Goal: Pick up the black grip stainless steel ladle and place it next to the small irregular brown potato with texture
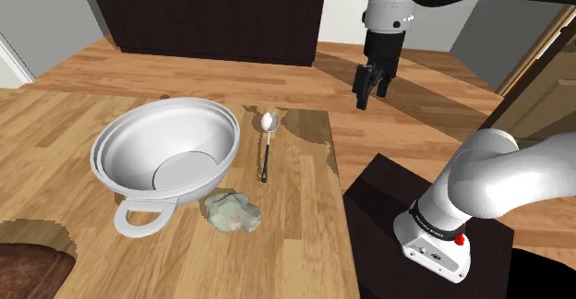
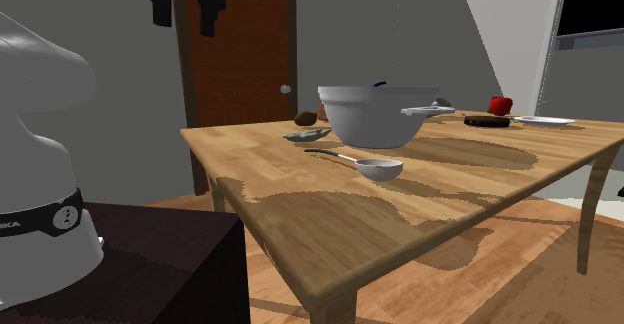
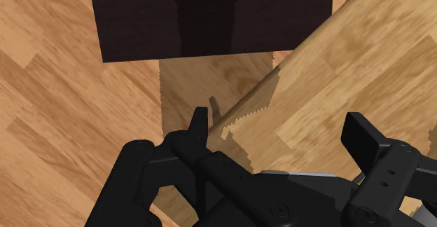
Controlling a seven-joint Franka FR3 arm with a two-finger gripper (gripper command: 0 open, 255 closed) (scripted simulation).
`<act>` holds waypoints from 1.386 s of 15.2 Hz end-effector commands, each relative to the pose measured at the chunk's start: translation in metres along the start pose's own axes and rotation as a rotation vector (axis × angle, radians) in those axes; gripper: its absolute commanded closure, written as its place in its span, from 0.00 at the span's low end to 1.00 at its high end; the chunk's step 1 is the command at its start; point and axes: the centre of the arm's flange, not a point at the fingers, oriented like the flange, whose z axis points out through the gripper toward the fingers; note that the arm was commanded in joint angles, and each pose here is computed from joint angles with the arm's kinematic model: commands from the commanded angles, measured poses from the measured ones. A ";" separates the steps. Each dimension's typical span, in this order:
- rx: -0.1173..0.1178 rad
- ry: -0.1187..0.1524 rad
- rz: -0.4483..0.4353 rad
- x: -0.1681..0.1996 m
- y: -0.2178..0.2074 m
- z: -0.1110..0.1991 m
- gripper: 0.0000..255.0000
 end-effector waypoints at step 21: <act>-0.072 0.128 0.638 0.175 -0.149 0.119 0.00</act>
